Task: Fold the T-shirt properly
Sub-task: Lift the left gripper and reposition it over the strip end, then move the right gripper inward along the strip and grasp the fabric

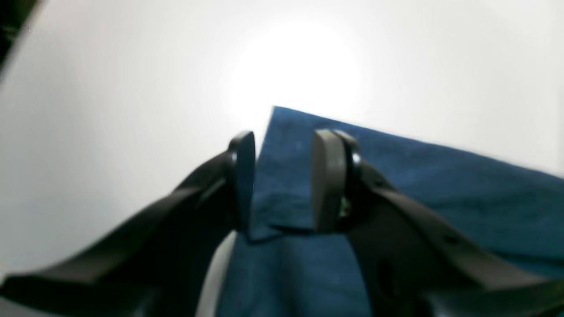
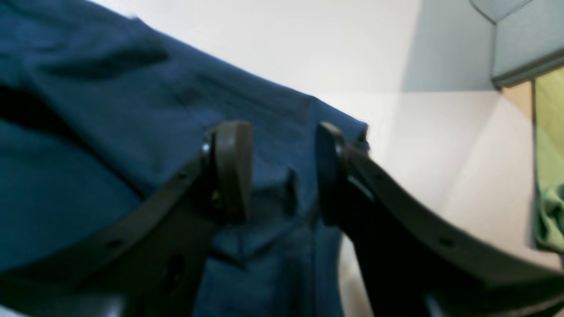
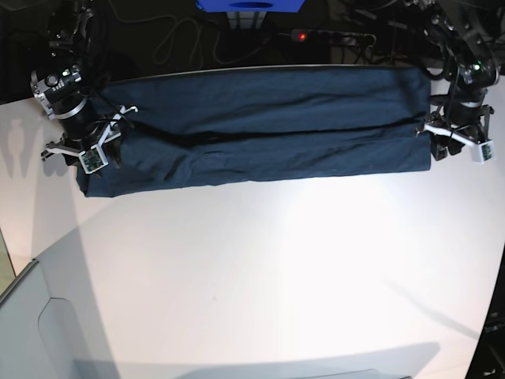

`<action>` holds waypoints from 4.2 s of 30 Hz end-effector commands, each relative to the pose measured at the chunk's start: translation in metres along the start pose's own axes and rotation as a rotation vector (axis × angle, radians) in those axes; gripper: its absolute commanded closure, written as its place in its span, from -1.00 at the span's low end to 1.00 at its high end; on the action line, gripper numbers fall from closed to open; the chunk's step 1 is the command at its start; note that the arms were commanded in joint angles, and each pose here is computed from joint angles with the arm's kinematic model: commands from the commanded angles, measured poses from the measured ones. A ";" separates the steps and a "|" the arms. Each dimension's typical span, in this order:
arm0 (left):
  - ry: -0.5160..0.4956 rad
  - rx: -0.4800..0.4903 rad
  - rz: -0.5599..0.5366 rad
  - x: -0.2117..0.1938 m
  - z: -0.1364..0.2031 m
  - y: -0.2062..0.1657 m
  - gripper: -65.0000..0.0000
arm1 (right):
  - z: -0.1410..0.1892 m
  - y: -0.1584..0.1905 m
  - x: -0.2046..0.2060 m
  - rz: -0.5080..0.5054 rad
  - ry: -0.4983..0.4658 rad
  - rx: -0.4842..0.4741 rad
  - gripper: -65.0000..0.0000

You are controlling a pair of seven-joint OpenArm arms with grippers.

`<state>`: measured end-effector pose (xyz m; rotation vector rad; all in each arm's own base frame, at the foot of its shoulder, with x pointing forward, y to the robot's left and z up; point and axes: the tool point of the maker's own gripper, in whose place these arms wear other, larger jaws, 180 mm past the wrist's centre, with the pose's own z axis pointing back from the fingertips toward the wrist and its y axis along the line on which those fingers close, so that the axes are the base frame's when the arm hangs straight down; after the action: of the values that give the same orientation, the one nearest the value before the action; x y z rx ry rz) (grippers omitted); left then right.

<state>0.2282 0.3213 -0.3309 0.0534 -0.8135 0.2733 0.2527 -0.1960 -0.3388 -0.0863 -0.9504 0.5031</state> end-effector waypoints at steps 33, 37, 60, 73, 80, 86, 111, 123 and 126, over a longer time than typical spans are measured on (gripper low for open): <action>0.284 0.005 -0.094 -0.059 0.022 0.002 0.36 | 0.003 -0.003 0.008 0.018 -0.030 0.001 0.30; 0.253 0.003 -0.101 -0.049 0.022 -0.001 0.36 | 0.002 -0.002 0.010 0.020 -0.036 0.004 0.28; 0.177 -0.058 0.112 -0.032 -0.051 0.000 0.36 | -0.026 0.001 -0.002 -0.007 -0.001 0.051 -0.09; 0.193 -0.070 0.178 -0.020 -0.082 -0.005 0.36 | -0.016 0.008 0.024 0.006 -0.055 0.037 -0.09; 0.140 -0.048 0.056 -0.011 -0.108 -0.020 0.36 | -0.017 0.009 0.020 0.004 -0.028 0.039 -0.09; 0.113 -0.060 0.015 -0.001 -0.111 -0.026 0.36 | -0.018 0.013 0.024 0.025 -0.039 0.065 -0.10; -0.068 0.064 -0.022 0.064 -0.030 0.000 0.36 | -0.080 0.078 0.037 0.203 0.081 0.365 -0.07; -0.062 0.069 -0.026 0.060 -0.029 0.002 0.36 | -0.085 0.089 0.017 0.187 0.136 0.408 0.52; -0.061 0.068 -0.025 0.060 -0.029 0.002 0.36 | -0.085 0.087 0.018 0.187 0.134 0.401 0.97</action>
<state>0.2800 0.3369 -0.3233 0.1226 -0.8107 0.2850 0.2867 -0.0992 -0.4130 0.1555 -0.6522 0.8232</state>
